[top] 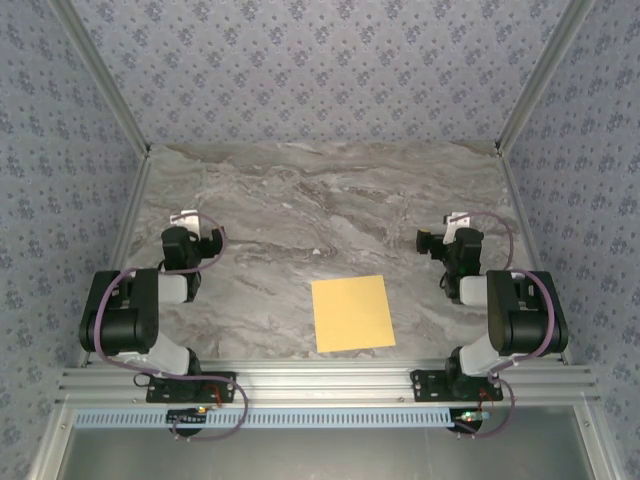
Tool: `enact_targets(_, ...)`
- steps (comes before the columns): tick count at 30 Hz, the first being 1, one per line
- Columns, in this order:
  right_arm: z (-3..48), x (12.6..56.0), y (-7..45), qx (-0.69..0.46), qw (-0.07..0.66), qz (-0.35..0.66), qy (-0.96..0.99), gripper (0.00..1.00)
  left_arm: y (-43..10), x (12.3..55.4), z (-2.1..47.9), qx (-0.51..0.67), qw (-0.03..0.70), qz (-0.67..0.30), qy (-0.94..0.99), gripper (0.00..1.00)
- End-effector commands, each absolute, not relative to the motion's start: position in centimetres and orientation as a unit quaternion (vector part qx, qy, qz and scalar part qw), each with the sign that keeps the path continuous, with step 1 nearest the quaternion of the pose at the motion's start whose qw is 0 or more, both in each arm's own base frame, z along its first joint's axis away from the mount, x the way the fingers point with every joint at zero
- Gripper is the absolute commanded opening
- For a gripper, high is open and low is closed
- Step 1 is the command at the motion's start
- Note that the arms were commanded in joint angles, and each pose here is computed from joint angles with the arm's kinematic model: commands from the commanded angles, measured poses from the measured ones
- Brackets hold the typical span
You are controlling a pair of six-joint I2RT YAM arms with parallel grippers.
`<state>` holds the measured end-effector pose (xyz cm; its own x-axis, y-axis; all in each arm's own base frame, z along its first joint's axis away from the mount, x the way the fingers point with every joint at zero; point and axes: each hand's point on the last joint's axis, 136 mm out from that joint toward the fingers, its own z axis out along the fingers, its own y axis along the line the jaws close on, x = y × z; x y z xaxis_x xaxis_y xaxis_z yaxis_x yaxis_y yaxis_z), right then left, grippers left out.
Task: Fold a paper plane with a square sheet of paper (fold left side to right side)
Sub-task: Move the square sheet of paper to the center of the table.
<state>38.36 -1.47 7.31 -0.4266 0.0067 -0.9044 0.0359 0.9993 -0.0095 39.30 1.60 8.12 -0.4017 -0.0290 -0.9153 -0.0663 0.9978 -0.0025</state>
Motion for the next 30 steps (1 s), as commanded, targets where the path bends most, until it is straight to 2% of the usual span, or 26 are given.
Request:
enact_targets(1, 8.4, 39.0, -1.7, 0.013, 0.55, -0.016, 0.835, 1.0, 1.6, 39.8, 8.9, -0.031, 0.555, 0.016, 0.831, 0.98)
enact_targets(8, 13.2, 37.9, -1.4, 0.036, 0.524, 0.002, 0.851, 1.0, 2.7, 38.3, 12.3, -0.077, 0.542, 0.046, 0.836, 0.98)
enact_targets(12, 15.2, 35.5, 2.4, 0.027, 0.493, 0.045, 0.869, 1.0, 1.6, 36.5, 13.7, -0.14, 0.468, 0.019, 0.872, 0.98)
enact_targets(14, 15.1, 33.7, 5.6, 0.001, 0.465, 0.072, 0.882, 1.0, -0.6, 35.6, 13.6, -0.155, 0.424, -0.05, 0.891, 0.98)
enact_targets(20, 12.3, 27.3, 14.2, -0.075, 0.387, 0.112, 0.912, 1.0, -9.4, 31.7, 13.8, -0.106, 0.37, -0.194, 0.902, 0.98)
enact_targets(27, 7.8, 21.5, 19.6, -0.193, 0.276, 0.077, 0.939, 1.0, -16.7, 27.2, 10.6, -0.093, 0.287, -0.307, 0.903, 0.98)
enact_targets(30, 5.9, 20.1, 21.3, -0.236, 0.231, 0.058, 0.942, 1.0, -18.7, 25.8, 9.1, -0.08, 0.262, -0.32, 0.907, 0.98)
